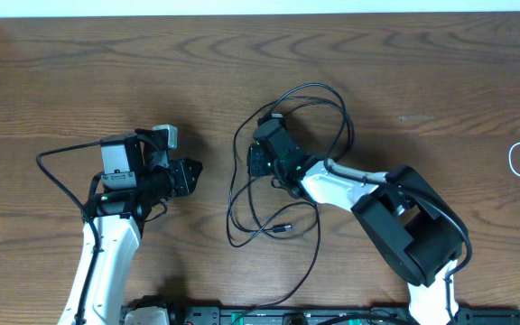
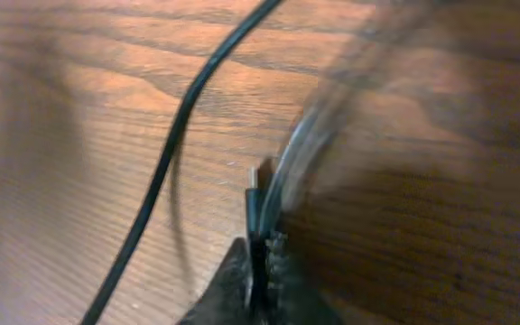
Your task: Untangle cables
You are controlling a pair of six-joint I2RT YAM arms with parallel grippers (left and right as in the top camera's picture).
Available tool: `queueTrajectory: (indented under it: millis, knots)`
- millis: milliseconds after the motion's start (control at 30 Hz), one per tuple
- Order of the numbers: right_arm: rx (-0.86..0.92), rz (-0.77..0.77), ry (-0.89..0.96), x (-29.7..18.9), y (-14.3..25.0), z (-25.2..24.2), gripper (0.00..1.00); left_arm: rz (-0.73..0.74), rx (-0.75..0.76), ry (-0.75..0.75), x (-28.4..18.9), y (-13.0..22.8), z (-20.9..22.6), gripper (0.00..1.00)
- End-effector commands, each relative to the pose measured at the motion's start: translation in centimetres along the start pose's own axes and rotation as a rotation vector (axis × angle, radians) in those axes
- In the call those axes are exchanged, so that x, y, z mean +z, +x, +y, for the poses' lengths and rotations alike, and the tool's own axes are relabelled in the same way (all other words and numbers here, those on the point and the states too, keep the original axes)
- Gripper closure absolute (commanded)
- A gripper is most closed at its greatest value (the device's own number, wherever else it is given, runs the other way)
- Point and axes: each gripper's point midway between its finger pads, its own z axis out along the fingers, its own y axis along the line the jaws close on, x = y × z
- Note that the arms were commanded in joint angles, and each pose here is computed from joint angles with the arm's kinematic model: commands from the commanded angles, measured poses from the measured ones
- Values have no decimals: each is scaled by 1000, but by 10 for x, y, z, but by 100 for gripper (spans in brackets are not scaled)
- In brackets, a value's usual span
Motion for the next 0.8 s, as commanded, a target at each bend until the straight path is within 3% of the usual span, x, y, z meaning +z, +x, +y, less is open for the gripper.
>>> queueTrajectory:
  millis: [0, 233, 367, 533, 767]
  knots:
    - [23, 227, 161, 24, 86, -66, 99, -17, 7, -7, -3, -6, -1, 67]
    - [40, 259, 100, 7, 71, -61, 99, -17, 7, -7, -3, -6, -1, 67]
    - [36, 202, 70, -29, 27, -56, 99, -17, 8, -7, -3, -6, -1, 67]
    - [-153, -89, 123, -150, -95, -40, 99, -17, 8, -7, -3, -6, -1, 67]
    - [-241, -521, 213, -327, -199, -19, 99, -17, 7, -7, -3, -6, -1, 67]
